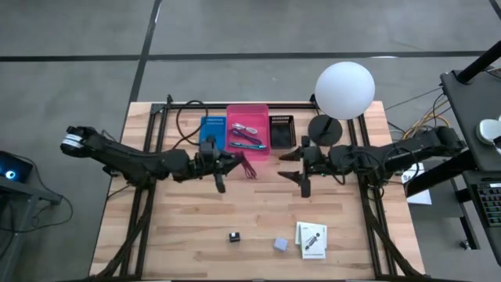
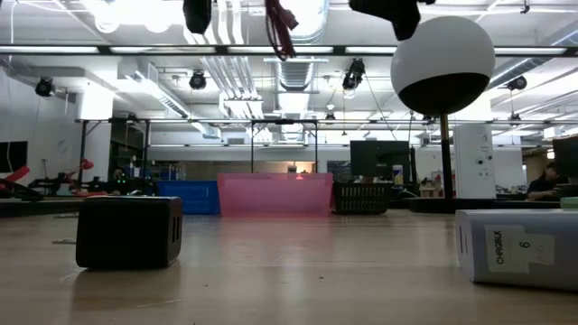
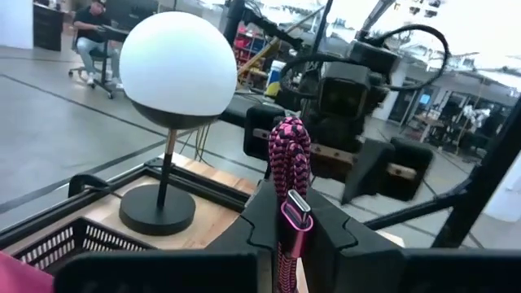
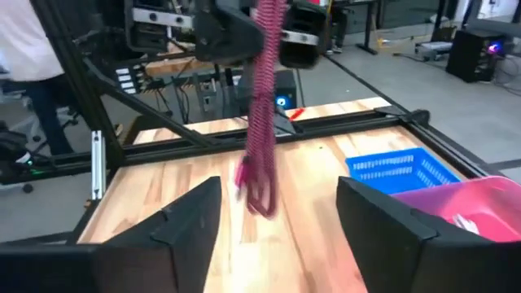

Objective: Pick and place items into bin
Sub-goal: Put the pink charger cable into the pink bin

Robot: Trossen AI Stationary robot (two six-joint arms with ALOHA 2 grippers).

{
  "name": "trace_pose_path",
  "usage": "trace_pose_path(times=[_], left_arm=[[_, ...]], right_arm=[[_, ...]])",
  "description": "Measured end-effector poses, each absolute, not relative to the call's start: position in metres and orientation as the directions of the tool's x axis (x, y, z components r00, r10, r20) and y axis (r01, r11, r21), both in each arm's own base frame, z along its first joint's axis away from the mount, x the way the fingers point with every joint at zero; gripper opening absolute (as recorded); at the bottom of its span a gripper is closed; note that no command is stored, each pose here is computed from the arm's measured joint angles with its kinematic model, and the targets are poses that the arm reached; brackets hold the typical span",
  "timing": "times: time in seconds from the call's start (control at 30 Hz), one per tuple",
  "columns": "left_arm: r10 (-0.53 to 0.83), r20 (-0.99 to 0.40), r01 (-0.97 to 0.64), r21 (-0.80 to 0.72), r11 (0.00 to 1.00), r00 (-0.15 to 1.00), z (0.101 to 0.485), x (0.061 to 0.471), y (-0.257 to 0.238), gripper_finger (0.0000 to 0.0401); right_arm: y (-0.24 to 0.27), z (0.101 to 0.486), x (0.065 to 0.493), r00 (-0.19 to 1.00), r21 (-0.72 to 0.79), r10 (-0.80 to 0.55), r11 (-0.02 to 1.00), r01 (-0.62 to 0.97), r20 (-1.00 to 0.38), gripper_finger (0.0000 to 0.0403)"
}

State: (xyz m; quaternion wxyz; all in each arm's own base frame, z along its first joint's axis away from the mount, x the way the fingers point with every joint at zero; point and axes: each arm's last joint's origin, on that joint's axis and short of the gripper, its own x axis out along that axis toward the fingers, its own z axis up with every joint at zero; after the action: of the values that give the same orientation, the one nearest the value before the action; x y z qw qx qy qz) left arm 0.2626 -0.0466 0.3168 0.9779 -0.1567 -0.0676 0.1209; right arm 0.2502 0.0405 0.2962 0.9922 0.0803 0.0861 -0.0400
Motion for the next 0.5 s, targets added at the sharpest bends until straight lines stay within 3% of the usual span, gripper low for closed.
trace_pose_path(times=[0.27,0.5], left_arm=[[0.255,0.152,-0.19,-0.346,0.919,0.955,0.307,0.28,-0.051,0.0009],[0.257,0.183,-0.181,-0.35,0.919,0.949,0.313,0.277,-0.05,0.0009]], right_arm=[[0.047,0.31,0.285,0.98,0.101,-0.068,0.991,0.088,-0.19,0.0265],[0.051,0.322,0.312,0.941,0.021,-0.077,0.996,0.089,-0.329,0.0268]])
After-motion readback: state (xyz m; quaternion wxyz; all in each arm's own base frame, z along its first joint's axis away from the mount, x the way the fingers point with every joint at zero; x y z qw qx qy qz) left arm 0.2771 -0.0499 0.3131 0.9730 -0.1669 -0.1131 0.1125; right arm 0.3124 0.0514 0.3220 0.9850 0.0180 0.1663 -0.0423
